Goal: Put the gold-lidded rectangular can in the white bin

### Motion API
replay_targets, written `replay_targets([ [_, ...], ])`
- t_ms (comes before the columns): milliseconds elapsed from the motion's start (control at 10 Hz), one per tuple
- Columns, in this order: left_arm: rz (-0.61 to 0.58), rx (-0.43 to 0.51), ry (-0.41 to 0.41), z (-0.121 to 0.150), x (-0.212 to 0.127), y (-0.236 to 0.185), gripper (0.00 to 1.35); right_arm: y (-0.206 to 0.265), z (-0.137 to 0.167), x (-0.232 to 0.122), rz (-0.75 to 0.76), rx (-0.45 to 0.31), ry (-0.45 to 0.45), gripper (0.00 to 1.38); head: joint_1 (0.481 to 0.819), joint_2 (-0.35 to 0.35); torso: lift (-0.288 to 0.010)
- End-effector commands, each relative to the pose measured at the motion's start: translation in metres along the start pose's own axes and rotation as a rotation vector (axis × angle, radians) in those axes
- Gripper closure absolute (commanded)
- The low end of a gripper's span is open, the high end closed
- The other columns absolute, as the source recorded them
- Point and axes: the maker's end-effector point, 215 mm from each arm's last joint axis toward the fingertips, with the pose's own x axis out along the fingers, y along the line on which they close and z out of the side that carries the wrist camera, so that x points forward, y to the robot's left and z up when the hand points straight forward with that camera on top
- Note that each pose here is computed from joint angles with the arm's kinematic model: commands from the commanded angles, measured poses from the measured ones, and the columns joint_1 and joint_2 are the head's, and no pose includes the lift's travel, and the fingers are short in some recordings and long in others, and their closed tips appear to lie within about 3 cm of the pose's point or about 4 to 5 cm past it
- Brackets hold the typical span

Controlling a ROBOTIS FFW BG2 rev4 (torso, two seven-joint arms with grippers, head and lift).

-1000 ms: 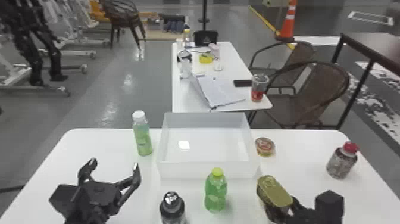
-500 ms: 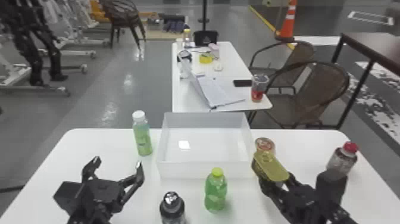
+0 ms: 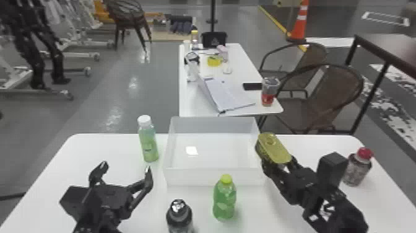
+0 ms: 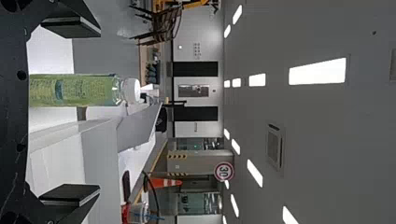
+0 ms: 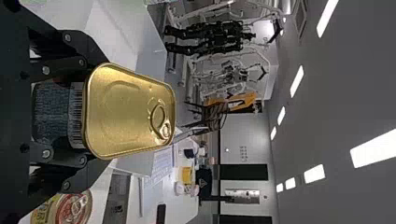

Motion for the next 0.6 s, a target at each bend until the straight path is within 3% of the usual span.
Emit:
replay_targets([
  [0,0.003,-0.005,-0.001,0.0,0.0,-0.001,0.13,-0.001,0.0,0.015,0.009,0.005,-0.003,0.92,0.549,0.0,-0.1],
  [500,0.0,-0.011,0.002,0.0,0.004,-0.005,0.13,-0.013,-0.007,0.051,0.005,0.013,0.033,0.91,0.549,0.0,-0.1],
])
